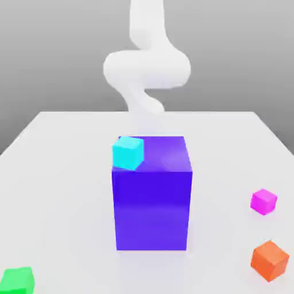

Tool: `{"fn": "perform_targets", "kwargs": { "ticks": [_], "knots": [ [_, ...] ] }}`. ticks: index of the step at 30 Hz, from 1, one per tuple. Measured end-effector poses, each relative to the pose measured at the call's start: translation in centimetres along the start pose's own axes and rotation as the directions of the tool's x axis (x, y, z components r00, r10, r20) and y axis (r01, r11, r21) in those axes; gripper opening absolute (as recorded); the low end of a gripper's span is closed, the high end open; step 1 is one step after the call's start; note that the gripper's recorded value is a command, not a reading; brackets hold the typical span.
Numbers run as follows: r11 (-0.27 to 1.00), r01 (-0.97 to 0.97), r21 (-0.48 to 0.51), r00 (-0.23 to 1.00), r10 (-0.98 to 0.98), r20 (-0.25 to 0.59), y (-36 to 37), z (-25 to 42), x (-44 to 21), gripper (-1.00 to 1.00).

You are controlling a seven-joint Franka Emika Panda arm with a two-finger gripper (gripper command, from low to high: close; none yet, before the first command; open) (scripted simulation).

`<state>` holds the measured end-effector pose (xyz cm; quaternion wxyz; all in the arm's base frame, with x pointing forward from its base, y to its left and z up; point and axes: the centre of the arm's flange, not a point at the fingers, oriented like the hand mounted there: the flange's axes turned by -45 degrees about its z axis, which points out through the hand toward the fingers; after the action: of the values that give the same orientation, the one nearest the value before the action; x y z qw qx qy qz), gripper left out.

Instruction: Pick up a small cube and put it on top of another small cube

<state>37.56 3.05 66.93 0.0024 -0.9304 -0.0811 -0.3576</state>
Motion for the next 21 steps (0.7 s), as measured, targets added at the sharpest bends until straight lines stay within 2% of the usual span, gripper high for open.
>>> {"fn": "perform_targets", "kwargs": {
  "ticks": [5,10,15,21],
  "knots": [
    [0.932,0.327,0.158,0.935,-0.344,0.091,-7.3,9.6,-2.3,0.00],
    [0.737,0.594,0.323,0.753,-0.650,0.098,-15.5,17.1,-7.4,0.00],
    [0.435,0.770,0.467,0.479,-0.877,0.029,-23.2,22.5,-14.9,0.00],
    [-0.014,0.819,0.573,0.078,-0.988,-0.135,-30.6,26.0,-26.5,0.00]
  ]
}}
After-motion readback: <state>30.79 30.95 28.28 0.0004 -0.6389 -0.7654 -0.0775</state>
